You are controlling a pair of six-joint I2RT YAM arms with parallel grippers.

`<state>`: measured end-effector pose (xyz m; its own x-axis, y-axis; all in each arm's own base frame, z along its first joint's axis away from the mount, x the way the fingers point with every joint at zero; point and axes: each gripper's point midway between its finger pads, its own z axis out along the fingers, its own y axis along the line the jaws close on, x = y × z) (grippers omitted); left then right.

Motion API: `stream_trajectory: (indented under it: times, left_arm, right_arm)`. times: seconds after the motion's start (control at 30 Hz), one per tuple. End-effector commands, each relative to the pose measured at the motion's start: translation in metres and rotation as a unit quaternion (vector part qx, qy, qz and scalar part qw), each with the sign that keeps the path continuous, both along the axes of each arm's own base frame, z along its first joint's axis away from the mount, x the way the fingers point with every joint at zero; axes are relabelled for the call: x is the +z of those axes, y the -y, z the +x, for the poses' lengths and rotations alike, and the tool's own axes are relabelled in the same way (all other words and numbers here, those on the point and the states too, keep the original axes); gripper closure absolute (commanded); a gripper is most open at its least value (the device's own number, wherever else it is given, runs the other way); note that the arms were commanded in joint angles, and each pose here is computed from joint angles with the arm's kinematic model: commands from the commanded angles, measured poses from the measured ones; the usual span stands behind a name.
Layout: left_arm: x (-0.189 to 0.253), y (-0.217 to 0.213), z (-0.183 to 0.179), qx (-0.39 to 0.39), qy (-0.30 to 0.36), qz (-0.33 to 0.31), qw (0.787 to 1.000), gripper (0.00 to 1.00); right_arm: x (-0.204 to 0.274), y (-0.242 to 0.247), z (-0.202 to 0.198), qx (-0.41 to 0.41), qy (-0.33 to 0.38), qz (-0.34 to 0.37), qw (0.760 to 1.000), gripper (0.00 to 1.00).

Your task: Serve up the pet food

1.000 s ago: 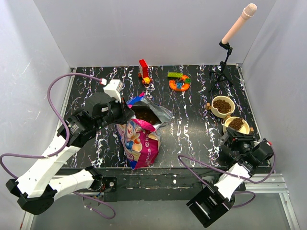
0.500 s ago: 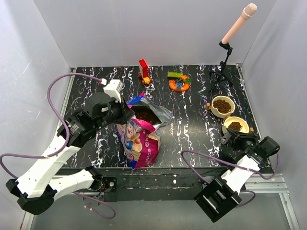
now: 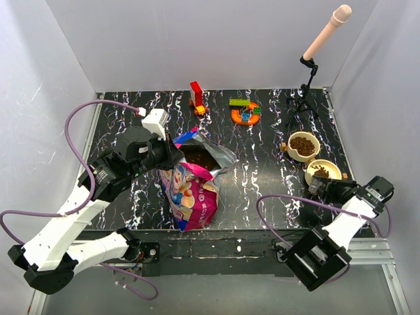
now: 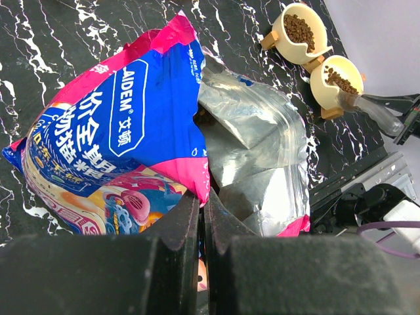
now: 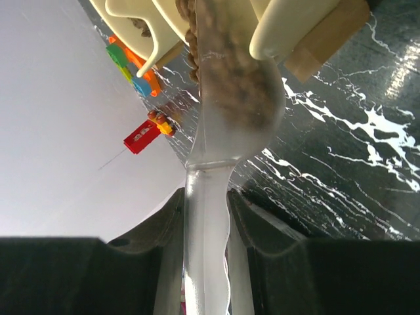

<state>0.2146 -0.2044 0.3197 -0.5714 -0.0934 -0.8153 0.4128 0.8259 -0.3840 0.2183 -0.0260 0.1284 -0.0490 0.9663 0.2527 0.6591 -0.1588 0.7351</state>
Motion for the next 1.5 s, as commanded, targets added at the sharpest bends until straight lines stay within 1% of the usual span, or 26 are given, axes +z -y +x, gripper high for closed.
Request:
stream_trajectory:
  times: [0.0,0.23,0.67,0.9,1.03,1.17,1.27,1.47]
  left_arm:
    - [0.077,0.008,-0.008,-0.033,0.099,-0.092,0.990,1.00]
    - [0.079,0.009,-0.007,-0.032,0.102,-0.092,0.990,1.00]
    - [0.078,0.006,-0.006,-0.020,0.097,-0.099,0.990,1.00]
    - [0.078,0.009,-0.006,-0.023,0.095,-0.103,0.990,1.00]
    - [0.079,0.009,-0.006,-0.022,0.094,-0.106,0.990,1.00]
    - [0.079,0.011,-0.007,-0.027,0.091,-0.109,0.990,1.00]
    - [0.079,0.011,-0.008,-0.028,0.090,-0.110,0.989,1.00]
    - [0.079,0.011,-0.007,-0.030,0.092,-0.104,0.990,1.00]
  right_arm:
    - [0.008,0.008,-0.005,-0.013,-0.059,0.013,0.998,0.99]
    - [0.027,0.020,0.001,-0.024,-0.097,0.037,0.994,0.99]
    - [0.057,0.026,0.008,-0.050,-0.135,0.097,0.985,0.99]
    - [0.062,0.015,0.008,-0.057,-0.136,0.142,0.979,0.99]
    - [0.076,0.014,0.009,-0.064,-0.128,0.143,0.979,0.99]
    - [0.092,0.009,0.008,-0.075,-0.122,0.161,0.977,0.99]
    - [0.100,0.010,0.005,-0.090,-0.125,0.153,0.976,0.99]
    - [0.093,0.010,0.007,-0.109,-0.139,0.178,0.968,0.99]
